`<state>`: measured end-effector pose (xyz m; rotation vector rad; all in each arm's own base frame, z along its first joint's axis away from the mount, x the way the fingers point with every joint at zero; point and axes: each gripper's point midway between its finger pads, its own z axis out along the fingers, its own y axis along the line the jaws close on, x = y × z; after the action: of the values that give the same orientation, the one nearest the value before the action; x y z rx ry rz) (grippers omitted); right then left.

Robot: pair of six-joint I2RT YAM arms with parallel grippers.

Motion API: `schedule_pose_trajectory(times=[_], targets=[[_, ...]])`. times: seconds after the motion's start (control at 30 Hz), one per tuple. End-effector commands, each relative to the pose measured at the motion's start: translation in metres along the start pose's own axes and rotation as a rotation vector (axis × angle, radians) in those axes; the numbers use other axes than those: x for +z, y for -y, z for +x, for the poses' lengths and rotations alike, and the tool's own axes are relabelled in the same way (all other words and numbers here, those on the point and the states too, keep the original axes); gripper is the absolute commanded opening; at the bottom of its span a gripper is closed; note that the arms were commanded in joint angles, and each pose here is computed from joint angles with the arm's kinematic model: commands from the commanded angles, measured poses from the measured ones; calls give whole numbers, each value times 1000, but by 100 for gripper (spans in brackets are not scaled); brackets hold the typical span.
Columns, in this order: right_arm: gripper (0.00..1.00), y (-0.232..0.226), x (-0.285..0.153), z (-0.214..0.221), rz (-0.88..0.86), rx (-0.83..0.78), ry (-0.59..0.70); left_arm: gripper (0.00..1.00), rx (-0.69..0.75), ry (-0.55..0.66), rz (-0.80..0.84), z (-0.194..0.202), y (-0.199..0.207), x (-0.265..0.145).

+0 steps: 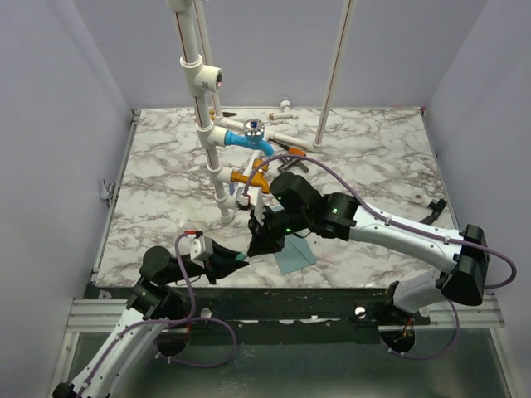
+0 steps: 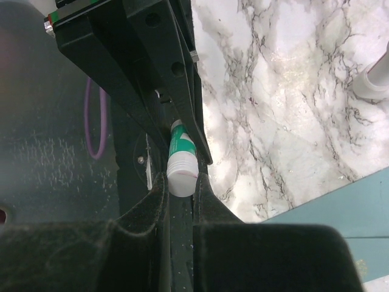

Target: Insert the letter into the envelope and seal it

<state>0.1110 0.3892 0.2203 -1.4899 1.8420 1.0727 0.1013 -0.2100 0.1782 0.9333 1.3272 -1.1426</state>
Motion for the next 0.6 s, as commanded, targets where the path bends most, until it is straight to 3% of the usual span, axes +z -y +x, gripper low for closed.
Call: schedule_pose_trajectory(times=[0.0,0.4,0.57], targets=[[1,-19,22,30,-125,19,-108,0,124,111,-1,-34,1,1],[1,-27,38,40,-155,11,-91,0,129,119,-18,-36,-2,1],[1,-28,44,65,-146,6,-183,0,130,129,-49,-38,-8,1]])
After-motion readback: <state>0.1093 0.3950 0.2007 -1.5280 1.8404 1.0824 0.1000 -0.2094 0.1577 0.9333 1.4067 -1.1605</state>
